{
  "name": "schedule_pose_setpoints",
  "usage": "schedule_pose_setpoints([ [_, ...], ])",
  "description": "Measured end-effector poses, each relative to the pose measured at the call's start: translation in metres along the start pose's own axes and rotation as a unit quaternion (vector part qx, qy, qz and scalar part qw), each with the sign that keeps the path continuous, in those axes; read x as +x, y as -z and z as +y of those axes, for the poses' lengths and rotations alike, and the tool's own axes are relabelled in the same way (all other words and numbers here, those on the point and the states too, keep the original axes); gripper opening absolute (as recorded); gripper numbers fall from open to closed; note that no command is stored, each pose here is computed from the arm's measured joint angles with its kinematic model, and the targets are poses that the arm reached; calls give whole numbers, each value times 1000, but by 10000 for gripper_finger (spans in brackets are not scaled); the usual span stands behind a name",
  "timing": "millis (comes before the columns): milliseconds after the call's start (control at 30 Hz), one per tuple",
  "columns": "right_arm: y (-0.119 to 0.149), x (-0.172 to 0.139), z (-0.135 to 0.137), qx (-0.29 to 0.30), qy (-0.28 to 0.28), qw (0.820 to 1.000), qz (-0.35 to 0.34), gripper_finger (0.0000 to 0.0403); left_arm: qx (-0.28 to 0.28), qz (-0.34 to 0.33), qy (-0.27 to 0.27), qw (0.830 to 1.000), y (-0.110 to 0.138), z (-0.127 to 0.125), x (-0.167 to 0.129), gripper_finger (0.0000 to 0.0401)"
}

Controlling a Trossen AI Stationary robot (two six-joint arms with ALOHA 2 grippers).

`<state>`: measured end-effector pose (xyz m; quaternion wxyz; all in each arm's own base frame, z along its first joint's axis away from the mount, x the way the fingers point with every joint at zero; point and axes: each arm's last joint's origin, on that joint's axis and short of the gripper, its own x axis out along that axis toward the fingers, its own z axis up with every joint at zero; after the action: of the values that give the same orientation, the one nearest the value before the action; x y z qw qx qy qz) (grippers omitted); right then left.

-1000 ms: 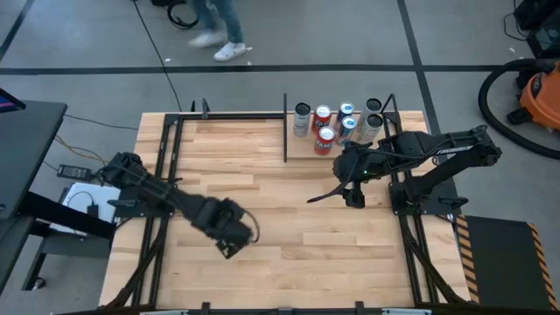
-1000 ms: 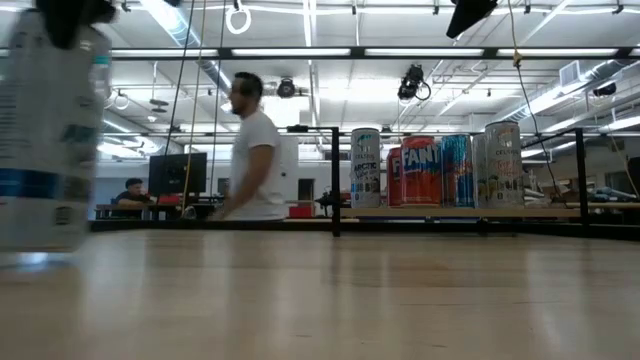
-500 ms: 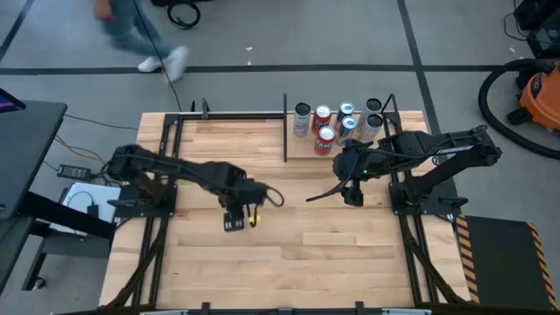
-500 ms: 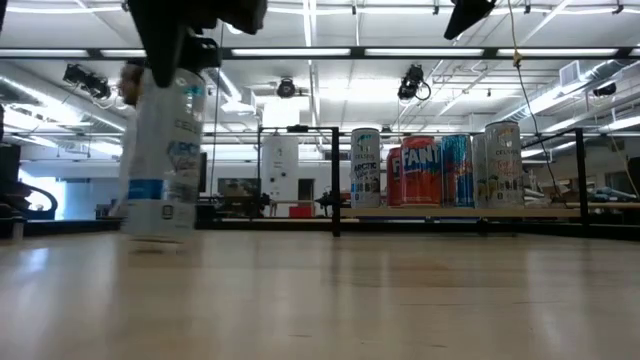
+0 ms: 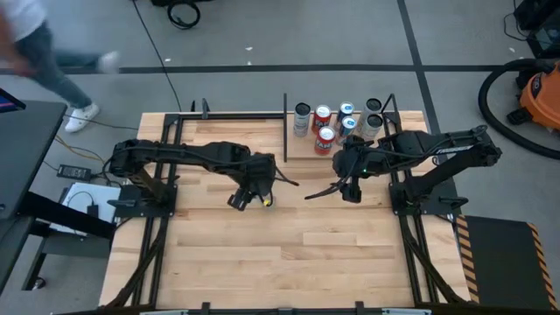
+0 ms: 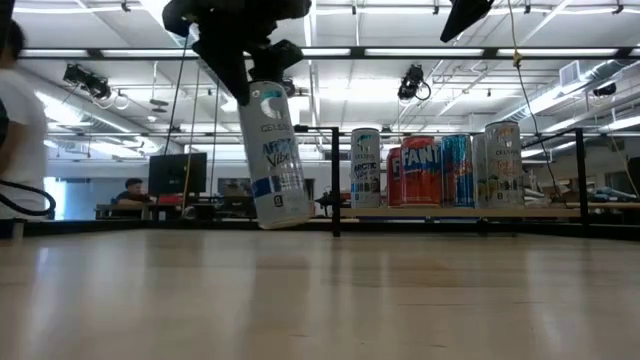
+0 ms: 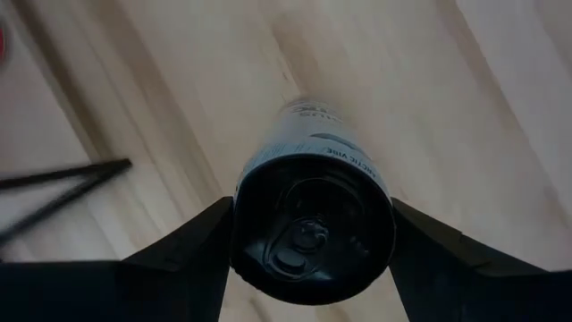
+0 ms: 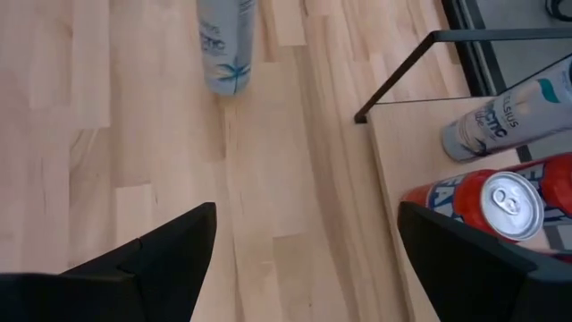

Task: Place canned beverage on shelf
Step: Put the white blue soda can on the shelf aligned with the other white blue soda can

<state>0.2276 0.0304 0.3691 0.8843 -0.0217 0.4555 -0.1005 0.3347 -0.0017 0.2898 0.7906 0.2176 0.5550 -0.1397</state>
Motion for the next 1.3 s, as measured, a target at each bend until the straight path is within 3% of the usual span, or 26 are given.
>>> schedule_pose_setpoints([
  [333, -2, 3, -11, 12, 12, 1000, 4, 358, 119, 2, 2, 993, -1, 0, 3, 250],
  [500, -2, 4, -16, 21, 19, 1000, 6, 358, 192, 13, 11, 981, -2, 2, 14, 250],
  [733, -3, 5, -19, 30, 6, 999, 8, 358, 254, 10, 11, 967, -5, 2, 18, 250],
  [933, -3, 5, -19, 32, -8, 999, 7, 358, 256, 18, 20, 966, -3, 0, 18, 250],
  [1300, -5, 5, -18, 35, -13, 999, -3, 358, 194, 39, 35, 980, 1, -3, 16, 250],
])
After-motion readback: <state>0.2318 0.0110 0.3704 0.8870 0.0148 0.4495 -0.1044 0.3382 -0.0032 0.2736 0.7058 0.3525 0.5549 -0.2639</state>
